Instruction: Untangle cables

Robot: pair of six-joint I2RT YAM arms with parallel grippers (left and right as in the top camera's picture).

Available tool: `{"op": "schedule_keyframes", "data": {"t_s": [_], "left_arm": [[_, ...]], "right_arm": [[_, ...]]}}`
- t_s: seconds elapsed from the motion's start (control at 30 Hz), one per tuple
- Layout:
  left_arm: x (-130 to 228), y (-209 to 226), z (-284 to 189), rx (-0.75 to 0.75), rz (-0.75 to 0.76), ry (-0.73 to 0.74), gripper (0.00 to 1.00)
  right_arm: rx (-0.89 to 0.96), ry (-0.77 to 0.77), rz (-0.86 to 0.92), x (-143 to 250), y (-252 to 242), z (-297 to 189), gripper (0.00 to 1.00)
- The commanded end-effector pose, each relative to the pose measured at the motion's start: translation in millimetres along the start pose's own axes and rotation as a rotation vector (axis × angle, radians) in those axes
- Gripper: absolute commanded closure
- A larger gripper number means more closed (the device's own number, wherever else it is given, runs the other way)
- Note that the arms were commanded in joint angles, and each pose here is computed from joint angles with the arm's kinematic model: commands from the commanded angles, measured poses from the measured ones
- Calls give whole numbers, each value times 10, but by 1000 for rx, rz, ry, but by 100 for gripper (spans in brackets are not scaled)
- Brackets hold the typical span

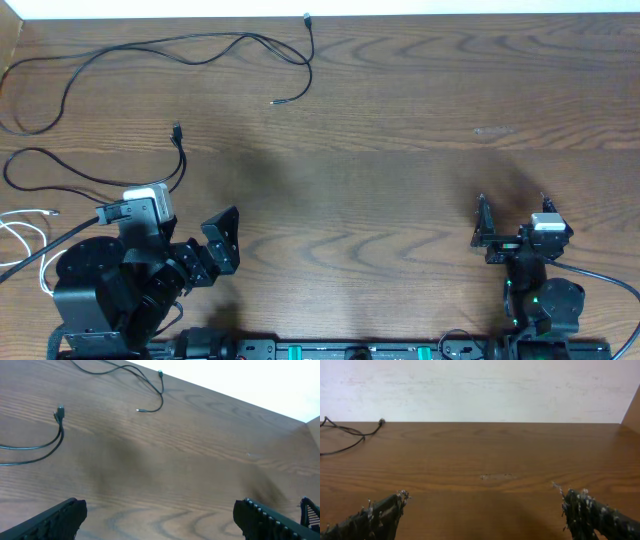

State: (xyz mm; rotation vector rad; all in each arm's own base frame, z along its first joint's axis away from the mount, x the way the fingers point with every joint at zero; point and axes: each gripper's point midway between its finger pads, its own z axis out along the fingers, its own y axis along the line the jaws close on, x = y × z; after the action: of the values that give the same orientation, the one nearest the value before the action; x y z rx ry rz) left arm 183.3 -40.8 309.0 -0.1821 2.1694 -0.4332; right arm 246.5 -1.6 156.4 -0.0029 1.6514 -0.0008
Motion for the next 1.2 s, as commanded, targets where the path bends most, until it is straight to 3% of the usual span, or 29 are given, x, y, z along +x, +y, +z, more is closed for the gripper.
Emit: {"op": "schedule_keyframes", "data": {"t_s": [0.0, 0.1, 0.43, 1.17], "left_arm": [[22, 20, -28, -15, 11, 8, 0], [9, 62, -37, -44, 23, -3, 1], [574, 197, 191, -41, 57, 115, 0], [813, 364, 662, 70, 154, -237, 1]], "right_arm": [[6, -5, 6, 0, -6, -3, 1], [6, -5, 6, 0, -6, -3, 1], [6, -5, 6, 0, -6, -3, 1], [6, -5, 6, 0, -6, -3, 1]]}}
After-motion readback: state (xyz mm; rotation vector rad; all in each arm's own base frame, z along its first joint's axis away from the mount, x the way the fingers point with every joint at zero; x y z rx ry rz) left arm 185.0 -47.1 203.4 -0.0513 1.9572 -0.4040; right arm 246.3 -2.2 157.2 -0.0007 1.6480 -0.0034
